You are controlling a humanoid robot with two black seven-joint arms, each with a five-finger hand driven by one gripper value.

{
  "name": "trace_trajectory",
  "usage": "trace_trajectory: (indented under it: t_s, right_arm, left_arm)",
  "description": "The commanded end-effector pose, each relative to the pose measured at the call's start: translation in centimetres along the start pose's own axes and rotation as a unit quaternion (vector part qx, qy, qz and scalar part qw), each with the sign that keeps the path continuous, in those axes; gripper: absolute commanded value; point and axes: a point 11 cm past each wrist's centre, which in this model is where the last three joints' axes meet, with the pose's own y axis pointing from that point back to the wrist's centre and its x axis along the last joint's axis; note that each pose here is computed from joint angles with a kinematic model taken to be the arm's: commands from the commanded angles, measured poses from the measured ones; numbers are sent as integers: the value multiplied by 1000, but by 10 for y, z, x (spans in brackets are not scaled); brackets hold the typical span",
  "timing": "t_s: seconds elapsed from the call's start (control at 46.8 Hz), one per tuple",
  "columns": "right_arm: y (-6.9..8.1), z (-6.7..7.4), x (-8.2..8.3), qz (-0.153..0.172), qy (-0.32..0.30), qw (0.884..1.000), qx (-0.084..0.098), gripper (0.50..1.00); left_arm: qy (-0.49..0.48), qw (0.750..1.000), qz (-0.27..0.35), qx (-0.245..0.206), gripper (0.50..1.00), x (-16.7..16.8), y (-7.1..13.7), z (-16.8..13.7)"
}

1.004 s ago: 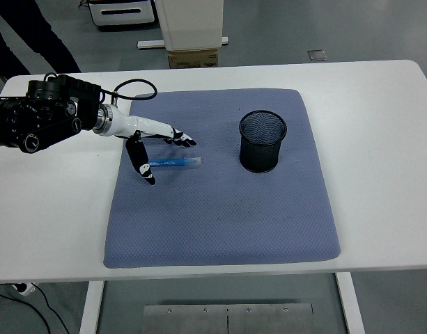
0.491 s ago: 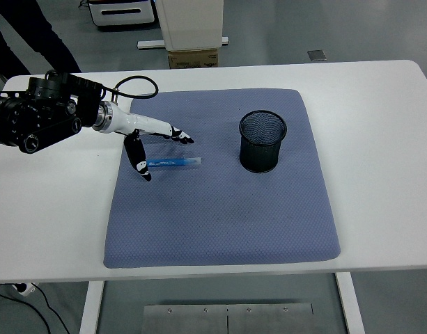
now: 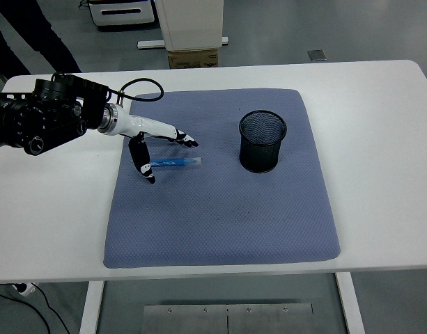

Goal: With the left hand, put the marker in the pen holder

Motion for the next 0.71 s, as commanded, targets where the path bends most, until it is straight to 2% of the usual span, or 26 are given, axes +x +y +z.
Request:
trace_trajectory:
  t_s: [0.0, 0.192, 0.385, 0.684]
  right_arm:
    - [0, 0, 0, 0, 0, 1000, 0, 1000]
    - [0, 0, 0, 0, 0, 1000, 0, 1000]
    - [0, 0, 0, 0, 0, 1000, 0, 1000]
    - [0, 0, 0, 0, 0, 1000, 0, 1000]
  left_arm:
    - [-5, 1000, -1, 0, 953, 0, -1, 1]
    - [-9, 1000, -7, -5, 912, -2, -6, 6]
    - [-24, 1000, -15, 1, 845, -5, -7, 5]
    - [-45, 999, -2, 6, 845, -3, -7, 4]
